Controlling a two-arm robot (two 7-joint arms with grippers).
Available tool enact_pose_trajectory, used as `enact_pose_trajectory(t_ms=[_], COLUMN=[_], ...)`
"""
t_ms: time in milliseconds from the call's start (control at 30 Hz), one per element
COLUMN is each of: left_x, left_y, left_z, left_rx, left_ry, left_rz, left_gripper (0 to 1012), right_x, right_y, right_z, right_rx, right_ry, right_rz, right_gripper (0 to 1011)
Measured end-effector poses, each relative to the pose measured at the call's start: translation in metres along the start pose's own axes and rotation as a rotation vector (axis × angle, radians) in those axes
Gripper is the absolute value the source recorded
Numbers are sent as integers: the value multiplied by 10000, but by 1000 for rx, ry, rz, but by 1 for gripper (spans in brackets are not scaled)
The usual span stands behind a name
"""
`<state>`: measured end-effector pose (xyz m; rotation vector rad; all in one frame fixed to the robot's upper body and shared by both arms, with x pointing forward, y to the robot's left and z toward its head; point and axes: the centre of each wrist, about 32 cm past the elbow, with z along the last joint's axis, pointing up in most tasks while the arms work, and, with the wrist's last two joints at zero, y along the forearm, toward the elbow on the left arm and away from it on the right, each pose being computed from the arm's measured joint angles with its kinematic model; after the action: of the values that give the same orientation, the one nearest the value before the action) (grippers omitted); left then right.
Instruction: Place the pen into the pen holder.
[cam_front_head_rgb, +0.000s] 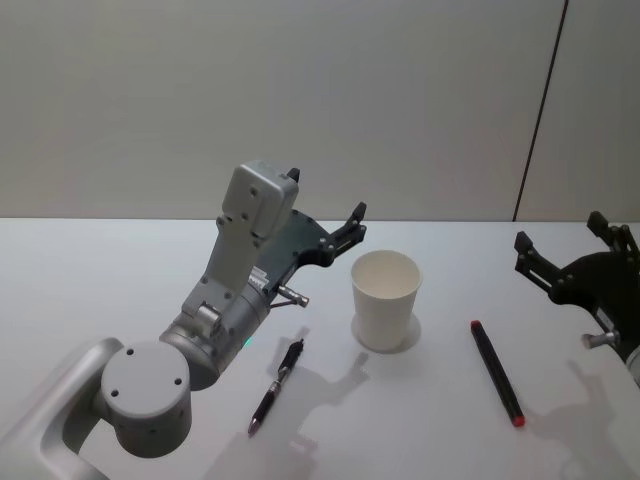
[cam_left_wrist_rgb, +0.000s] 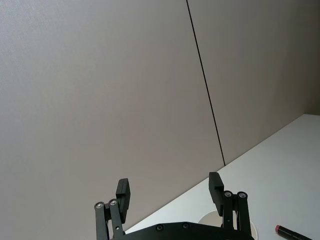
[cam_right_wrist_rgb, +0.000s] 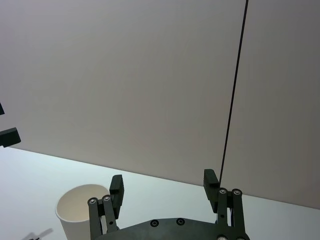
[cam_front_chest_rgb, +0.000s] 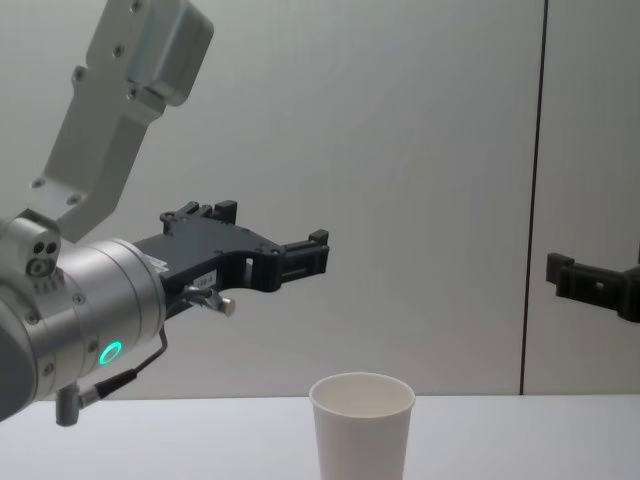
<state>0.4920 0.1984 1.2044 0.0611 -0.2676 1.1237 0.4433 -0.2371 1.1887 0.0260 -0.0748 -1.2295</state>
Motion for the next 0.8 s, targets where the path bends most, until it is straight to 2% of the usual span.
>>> enact_pose_trajectory(t_ms=[800], left_x=[0], left_y=[0], left_z=[0], left_rx=[0], left_ry=[0], left_rz=[0], left_gripper=[1004], right_x=[0], right_y=[0], right_z=[0], right_rx=[0], right_ry=[0], right_rz=[0], right_gripper=[1002])
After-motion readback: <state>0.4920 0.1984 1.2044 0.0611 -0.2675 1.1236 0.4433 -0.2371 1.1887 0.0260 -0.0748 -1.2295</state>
